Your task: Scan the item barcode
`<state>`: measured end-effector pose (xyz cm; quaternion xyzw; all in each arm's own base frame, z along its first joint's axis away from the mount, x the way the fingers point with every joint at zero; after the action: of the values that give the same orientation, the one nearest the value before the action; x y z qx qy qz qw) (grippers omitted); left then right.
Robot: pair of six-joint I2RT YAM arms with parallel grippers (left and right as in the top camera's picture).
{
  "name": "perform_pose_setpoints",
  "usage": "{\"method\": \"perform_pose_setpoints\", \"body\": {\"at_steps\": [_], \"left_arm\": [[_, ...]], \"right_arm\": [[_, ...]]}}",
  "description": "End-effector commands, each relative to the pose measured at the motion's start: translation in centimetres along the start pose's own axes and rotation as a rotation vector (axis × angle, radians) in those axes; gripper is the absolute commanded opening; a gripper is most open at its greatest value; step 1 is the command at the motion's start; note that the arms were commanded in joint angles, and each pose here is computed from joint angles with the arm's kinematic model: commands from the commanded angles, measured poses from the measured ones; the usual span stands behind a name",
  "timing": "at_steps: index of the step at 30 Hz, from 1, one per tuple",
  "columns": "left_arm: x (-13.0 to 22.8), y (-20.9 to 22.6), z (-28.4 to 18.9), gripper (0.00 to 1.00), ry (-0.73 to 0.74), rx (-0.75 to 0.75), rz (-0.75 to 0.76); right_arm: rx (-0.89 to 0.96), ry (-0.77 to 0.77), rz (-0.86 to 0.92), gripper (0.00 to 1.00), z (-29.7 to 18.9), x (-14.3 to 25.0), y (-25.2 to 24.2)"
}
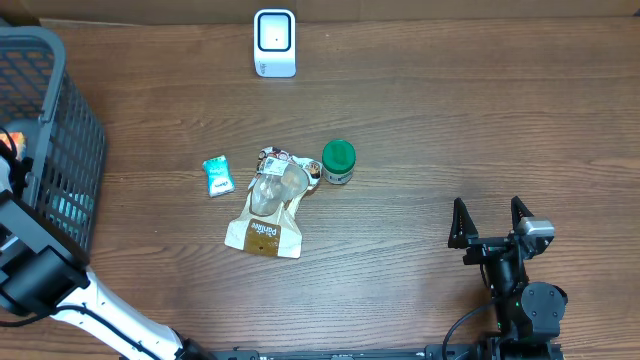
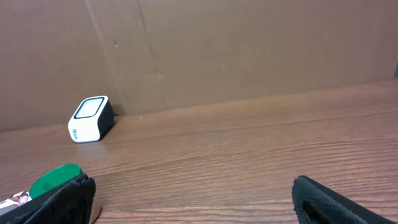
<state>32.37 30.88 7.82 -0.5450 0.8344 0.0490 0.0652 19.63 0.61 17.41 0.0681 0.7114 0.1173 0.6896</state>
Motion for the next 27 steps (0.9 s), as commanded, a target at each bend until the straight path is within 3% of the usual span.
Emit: {"method": "perform_pose_setpoints", "body": {"at_steps": [1, 4, 7, 13, 18, 27], "left_arm": [[1.7, 0.6, 2.1, 0.61, 0.073, -0.040, 0.046], [1.6, 0.4, 1.8, 0.55, 0.071, -0.026, 0.061], [1.2, 0.3, 1.2, 0.42, 0.068, -0.025, 0.064], [-0.4, -0.5, -2.1, 0.34, 0.038, 0.015, 0.061], [-2.6, -1.2, -8.2, 0.20, -0.042, 0.066, 0.082], [-3.4, -1.4, -23.5, 0.21, -0.303, 0.248, 0.114]], "right_arm": [[-0.006, -0.003, -0.002, 1.00, 0.0, 0.2, 0.0], [-0.006, -0.003, -0.002, 1.00, 0.0, 0.2, 0.0], [-0.006, -0.003, -0.002, 1.00, 0.0, 0.2, 0.0], [-0.006, -0.003, -0.002, 1.00, 0.0, 0.2, 0.0], [-0.006, -0.003, -0.002, 1.00, 0.0, 0.2, 0.0], [-0.006, -0.003, -0.002, 1.00, 0.0, 0.2, 0.0]]}}
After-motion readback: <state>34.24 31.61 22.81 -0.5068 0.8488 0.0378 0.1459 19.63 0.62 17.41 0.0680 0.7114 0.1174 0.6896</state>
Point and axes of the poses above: each gripper's point midway between its finger pads, its own z axis out along the fingers, its own y axis along the line the jaws close on, x = y × z, the point moved 5 cm from there along -z, back along the fingers, and after that the axes turned 5 degrees about z, right-handed, at the moved point
